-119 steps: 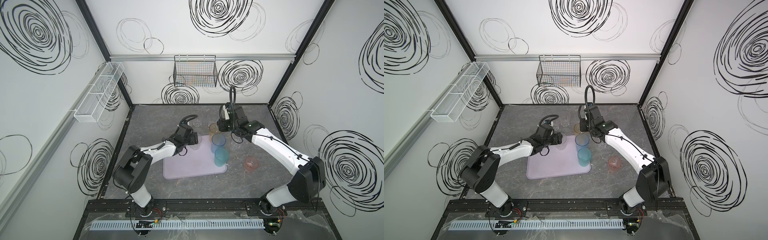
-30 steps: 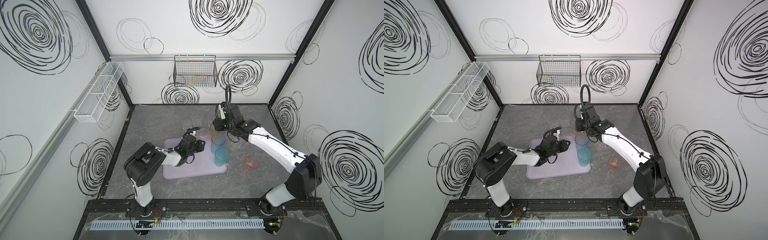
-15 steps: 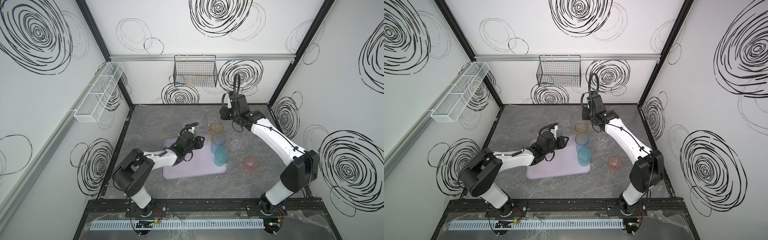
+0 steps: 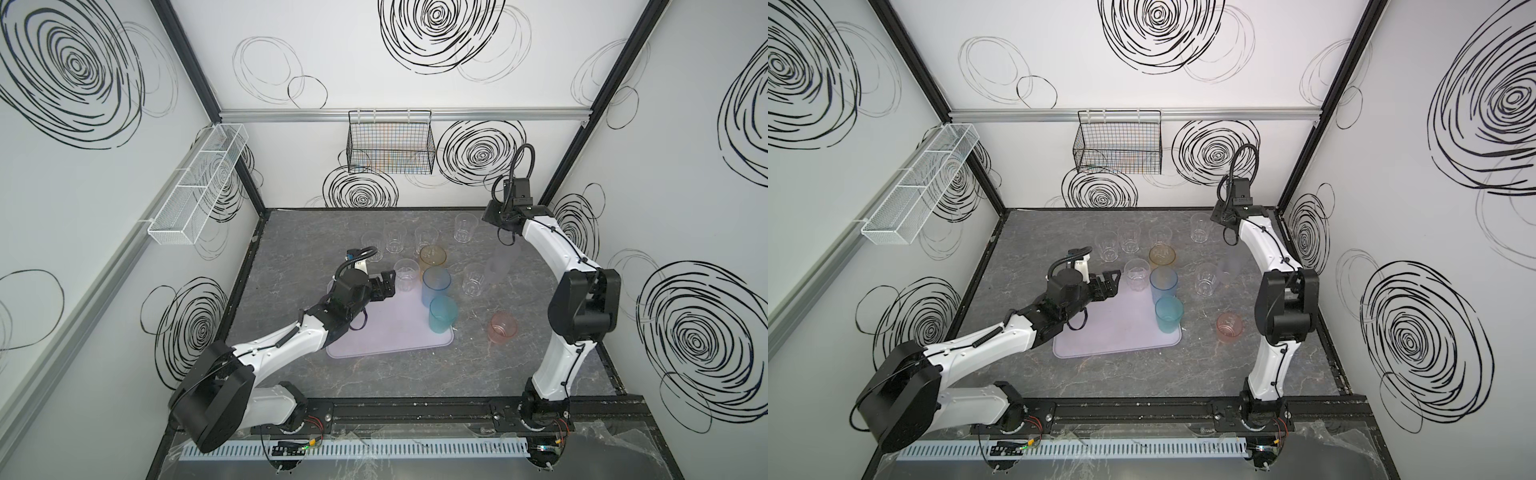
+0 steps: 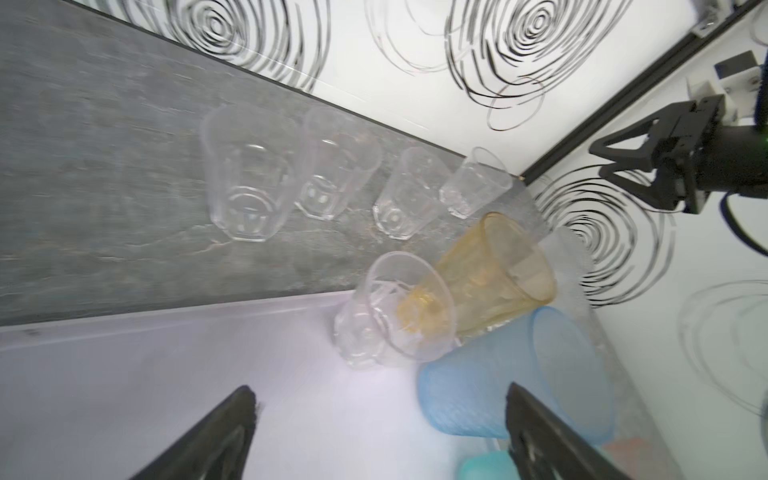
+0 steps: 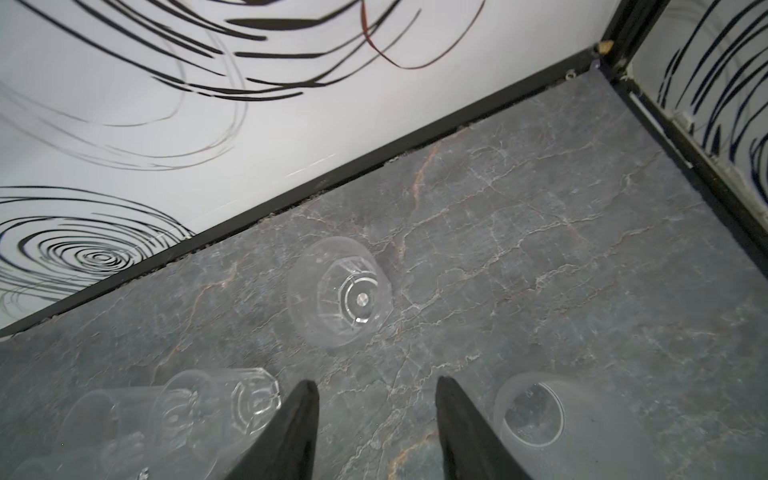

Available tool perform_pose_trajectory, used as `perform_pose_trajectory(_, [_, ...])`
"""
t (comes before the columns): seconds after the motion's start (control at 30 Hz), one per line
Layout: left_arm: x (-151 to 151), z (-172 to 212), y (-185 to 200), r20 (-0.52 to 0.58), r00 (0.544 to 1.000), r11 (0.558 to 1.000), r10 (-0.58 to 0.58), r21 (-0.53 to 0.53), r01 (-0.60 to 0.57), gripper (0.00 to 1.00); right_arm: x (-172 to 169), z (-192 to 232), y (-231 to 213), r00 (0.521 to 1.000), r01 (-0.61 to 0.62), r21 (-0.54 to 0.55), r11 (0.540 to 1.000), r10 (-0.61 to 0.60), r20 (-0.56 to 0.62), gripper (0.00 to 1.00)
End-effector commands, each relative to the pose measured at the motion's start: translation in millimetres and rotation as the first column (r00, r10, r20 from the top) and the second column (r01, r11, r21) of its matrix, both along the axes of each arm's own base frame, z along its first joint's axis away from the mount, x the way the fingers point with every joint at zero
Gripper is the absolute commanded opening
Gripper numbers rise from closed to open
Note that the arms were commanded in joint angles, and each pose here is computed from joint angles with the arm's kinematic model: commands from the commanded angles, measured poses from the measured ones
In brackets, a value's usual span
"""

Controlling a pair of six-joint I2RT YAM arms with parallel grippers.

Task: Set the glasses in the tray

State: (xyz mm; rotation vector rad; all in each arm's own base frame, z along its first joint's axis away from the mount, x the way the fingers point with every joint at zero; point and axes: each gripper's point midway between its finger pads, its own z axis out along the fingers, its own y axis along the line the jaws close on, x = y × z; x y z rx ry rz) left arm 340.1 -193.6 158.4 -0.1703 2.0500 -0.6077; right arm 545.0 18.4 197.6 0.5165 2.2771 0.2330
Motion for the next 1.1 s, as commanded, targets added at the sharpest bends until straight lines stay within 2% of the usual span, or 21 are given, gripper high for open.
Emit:
perform_pose_trajectory(0.0, [1, -9, 44, 0.016, 0.986, 0.984, 0.167, 0.061, -0.167, 0.96, 22, -5, 6, 1.0, -0.001, 0.098, 0.995, 0.001, 0.005, 0.51])
perform_pose_trajectory(0.23, [-5, 4, 73, 0.111, 0.965, 0.962, 0.236, 0.112, -0.248, 0.96, 53, -52, 24, 0.996, -0.022, 0.152, 0.988, 0.034, -0.078, 0.51])
perform_pose_trajectory(0.53, [-6, 8, 59, 0.144, 0.977, 0.981, 0.154, 0.093, -0.169, 0.96, 58, -93, 28, 0.987, -0.006, 0.145, 0.989, 0.029, -0.159, 0.42])
perform_pose_trajectory(0.67, [-8, 5, 56, 0.146, 0.98, 0.985, 0.136, 0.081, -0.149, 0.96, 59, -102, 28, 0.985, -0.007, 0.134, 0.991, 0.029, -0.169, 0.32])
perform_pose_trajectory(0.8, [-7, 4, 54, 0.142, 0.981, 0.987, 0.131, 0.074, -0.143, 0.96, 57, -103, 23, 0.984, -0.001, 0.083, 0.997, 0.015, -0.179, 0.14])
perform_pose_trajectory(0.87, [-5, 4, 53, 0.132, 0.983, 0.988, 0.13, 0.07, -0.14, 0.97, 55, -98, 19, 0.983, 0.007, 0.068, 0.998, 0.005, -0.185, 0.08])
perform_pose_trajectory(1.07, [-2, 15, 50, 0.125, 0.984, 0.99, 0.126, 0.048, -0.133, 0.97, 42, -58, 13, 0.988, 0.02, 0.036, 0.999, -0.014, -0.157, 0.01])
